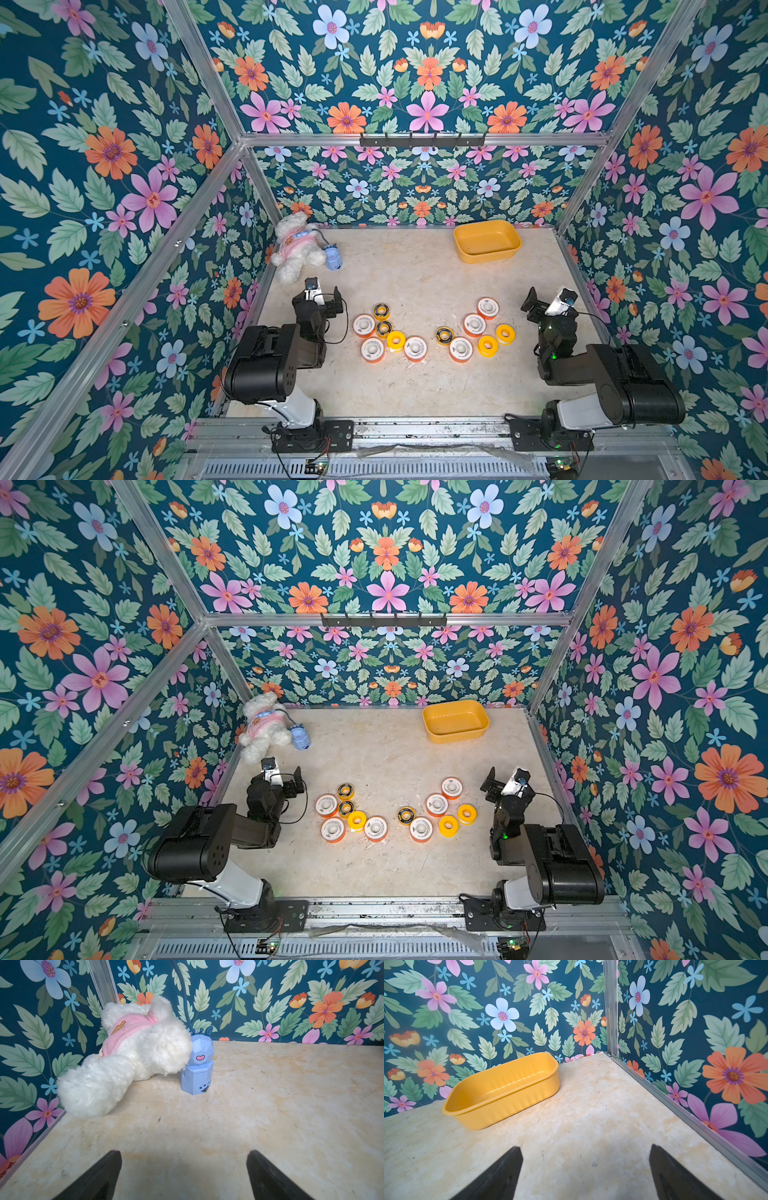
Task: Put the sealing tape into the storage box
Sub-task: Move the storage box to the center of the board.
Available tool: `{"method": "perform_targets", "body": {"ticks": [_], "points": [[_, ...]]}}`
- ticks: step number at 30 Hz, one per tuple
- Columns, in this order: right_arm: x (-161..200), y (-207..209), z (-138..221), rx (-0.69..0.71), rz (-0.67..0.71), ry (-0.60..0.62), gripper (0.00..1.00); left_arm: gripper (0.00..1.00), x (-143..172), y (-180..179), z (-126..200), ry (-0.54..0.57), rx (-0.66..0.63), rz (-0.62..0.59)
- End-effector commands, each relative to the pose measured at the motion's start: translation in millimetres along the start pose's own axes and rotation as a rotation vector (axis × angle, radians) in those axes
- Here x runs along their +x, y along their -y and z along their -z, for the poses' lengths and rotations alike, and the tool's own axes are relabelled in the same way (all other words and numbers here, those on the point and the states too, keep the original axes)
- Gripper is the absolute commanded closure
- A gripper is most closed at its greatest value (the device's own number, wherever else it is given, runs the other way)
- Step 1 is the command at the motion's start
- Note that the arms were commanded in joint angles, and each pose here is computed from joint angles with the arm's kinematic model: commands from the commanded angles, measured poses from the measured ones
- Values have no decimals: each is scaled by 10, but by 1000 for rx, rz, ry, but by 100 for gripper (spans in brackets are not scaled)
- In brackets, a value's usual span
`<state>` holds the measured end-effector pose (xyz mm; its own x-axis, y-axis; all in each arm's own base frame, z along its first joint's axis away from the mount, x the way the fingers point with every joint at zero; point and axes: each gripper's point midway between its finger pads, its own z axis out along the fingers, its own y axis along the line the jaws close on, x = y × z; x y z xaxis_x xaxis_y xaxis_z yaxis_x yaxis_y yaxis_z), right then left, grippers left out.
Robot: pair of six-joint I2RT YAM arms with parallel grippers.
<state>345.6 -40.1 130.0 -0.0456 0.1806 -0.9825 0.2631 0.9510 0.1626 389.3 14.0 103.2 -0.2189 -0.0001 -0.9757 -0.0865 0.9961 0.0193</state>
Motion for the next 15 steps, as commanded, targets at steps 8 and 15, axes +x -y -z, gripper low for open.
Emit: {"method": "perform_targets", "body": {"ticks": [8,15], "points": [[-313,71,-94,123,-66,-62,1,0,-309,-205,150,50,-112,45],[-490,-271,-299,51,-210,-264,1,0,-598,-237,262,-7,-133,291]]}}
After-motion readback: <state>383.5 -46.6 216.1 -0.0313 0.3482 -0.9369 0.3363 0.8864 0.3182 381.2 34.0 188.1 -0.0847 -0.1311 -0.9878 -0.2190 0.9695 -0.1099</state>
